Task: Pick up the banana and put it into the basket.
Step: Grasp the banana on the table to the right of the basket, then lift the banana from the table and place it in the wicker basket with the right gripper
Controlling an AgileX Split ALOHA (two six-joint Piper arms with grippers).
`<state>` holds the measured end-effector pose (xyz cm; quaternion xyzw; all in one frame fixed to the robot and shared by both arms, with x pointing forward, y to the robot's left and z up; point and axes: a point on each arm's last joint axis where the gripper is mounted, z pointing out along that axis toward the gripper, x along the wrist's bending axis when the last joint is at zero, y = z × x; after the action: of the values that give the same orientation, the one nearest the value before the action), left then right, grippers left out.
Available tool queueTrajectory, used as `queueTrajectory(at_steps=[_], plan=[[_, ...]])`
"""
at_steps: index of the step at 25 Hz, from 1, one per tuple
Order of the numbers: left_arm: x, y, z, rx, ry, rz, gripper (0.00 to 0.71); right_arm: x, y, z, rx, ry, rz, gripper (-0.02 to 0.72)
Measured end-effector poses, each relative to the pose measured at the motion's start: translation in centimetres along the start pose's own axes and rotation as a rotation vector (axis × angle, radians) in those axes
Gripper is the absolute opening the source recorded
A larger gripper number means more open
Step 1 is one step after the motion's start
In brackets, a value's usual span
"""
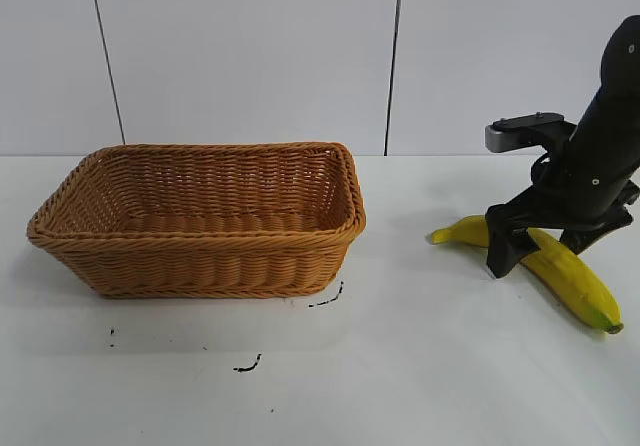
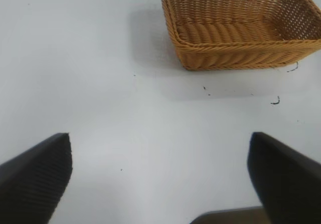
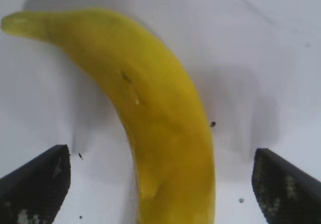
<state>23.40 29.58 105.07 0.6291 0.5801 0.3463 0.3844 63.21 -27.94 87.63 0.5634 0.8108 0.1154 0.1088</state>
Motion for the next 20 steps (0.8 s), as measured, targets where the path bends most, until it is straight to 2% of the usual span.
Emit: queueTrajectory(at_steps=[1, 8, 15, 20], plan=[[0.0, 0.0, 0.0, 0.000, 0.000, 0.000, 0.690, 0.0, 0.0, 0.0, 0.001, 0.001, 0.004, 0.311], [0.0, 0.0, 0.0, 0.000, 0.000, 0.000, 0.690, 0.0, 0.5, -1.7, -0.007, 0.002, -0.003, 0.302], [0.0, 0.0, 0.0, 0.000, -0.001, 0.000, 0.690, -0.2, 3.7, -10.9, -0.096, -0.008, -0.018, 0.302], [0.0, 0.0, 0.0, 0.000, 0.000, 0.000, 0.690, -0.1, 5.1, -15.8, -0.078, 0.015, -0.017, 0.302]])
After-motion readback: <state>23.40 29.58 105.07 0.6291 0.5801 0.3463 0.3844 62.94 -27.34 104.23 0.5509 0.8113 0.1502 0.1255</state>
